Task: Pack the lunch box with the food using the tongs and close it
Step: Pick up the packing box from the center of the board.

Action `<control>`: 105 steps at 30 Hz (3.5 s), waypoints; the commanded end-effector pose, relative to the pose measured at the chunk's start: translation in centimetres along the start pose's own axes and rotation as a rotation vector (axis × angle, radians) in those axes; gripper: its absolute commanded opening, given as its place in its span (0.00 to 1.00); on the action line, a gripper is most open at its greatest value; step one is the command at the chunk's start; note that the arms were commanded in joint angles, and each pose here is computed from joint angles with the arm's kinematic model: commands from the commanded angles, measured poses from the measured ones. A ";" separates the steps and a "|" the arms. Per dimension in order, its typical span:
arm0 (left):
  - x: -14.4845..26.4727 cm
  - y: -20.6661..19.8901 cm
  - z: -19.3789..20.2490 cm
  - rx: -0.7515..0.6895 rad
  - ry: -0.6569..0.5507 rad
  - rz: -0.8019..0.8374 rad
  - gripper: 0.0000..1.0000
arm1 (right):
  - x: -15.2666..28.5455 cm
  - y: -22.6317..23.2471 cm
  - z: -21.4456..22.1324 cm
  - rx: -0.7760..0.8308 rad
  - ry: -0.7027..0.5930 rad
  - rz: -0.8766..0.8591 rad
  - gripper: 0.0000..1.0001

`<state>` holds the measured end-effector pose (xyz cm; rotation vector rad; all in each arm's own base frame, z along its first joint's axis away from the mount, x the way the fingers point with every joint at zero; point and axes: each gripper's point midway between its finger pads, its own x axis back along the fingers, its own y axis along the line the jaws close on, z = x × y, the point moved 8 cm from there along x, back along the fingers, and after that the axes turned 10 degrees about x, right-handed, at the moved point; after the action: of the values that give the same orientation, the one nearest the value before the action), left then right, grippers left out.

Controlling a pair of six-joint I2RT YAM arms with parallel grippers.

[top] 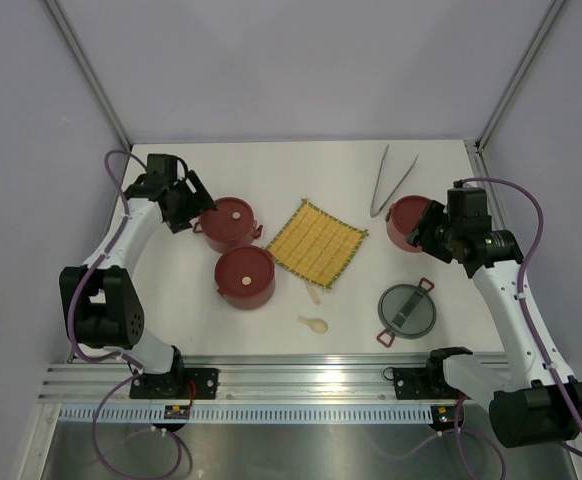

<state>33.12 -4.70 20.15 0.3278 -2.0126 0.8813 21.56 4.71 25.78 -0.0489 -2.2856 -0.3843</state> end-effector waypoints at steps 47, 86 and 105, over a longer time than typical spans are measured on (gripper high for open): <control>-0.3 0.8 -3.1 -0.021 0.047 0.046 0.70 | -21.1 33.2 6.1 0.024 0.427 -0.667 0.60; -2.5 1.7 -3.3 -0.002 0.106 0.136 0.82 | -27.3 32.8 1.4 0.045 0.397 -0.732 0.56; -8.7 1.6 -5.0 0.049 0.136 0.247 0.60 | -28.0 32.6 0.6 0.044 0.407 -0.795 0.49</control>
<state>38.52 -0.89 12.88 0.1394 -1.8654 1.0278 44.66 38.00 11.93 0.8092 -1.8122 -0.6545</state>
